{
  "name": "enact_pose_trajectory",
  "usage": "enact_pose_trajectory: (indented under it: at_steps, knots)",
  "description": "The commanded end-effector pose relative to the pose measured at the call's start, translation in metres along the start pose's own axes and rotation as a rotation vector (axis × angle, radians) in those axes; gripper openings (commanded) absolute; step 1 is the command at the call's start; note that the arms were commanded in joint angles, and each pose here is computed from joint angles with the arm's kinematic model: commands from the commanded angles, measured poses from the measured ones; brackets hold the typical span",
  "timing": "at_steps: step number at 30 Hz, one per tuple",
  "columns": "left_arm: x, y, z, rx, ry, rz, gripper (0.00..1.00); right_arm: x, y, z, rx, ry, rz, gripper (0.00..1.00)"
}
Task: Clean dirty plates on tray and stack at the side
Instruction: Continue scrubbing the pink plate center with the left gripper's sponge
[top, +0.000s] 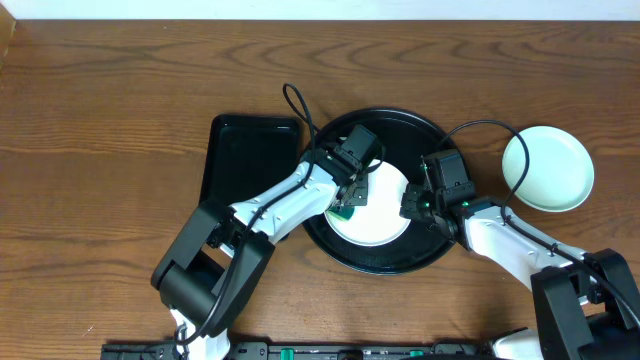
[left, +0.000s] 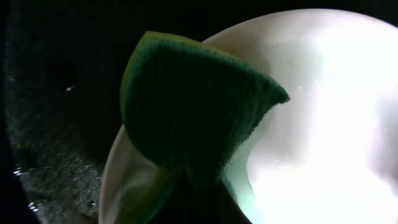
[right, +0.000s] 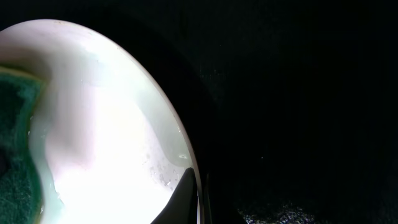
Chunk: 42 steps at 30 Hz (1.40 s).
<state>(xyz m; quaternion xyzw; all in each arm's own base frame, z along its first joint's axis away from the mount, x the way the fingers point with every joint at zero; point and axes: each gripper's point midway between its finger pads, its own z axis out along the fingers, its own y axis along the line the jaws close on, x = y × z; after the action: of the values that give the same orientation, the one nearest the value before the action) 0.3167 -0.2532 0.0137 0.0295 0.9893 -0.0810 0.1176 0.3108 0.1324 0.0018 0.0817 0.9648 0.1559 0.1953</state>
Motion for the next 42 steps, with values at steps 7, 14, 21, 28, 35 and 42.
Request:
enact_pose_trajectory:
  at_steps: [7,14,21,28,35,42]
  knots:
    - [0.066,-0.048,0.013,0.320,0.351,-0.035,0.08,0.019,-0.006,0.011,0.011,0.068,0.004,0.01]
    - [0.058,-0.063,-0.003,0.398,0.346,-0.026,0.07,0.019,-0.005,0.011,0.005,0.071,0.004,0.01]
    - [0.029,-0.067,-0.034,0.425,0.224,-0.012,0.07,0.019,-0.005,0.011,0.006,0.071,0.004,0.01]
    - [-0.014,-0.033,-0.050,0.288,0.018,-0.023,0.08,0.019,-0.005,0.011,0.006,0.070,0.004,0.01]
    - [-0.019,0.003,-0.035,0.115,-0.040,-0.046,0.08,0.019,-0.005,0.011,0.006,0.070,0.004,0.01]
    - [-0.005,0.023,-0.015,0.035,-0.014,-0.050,0.08,0.019,-0.005,0.011,0.006,0.070,0.004,0.01]
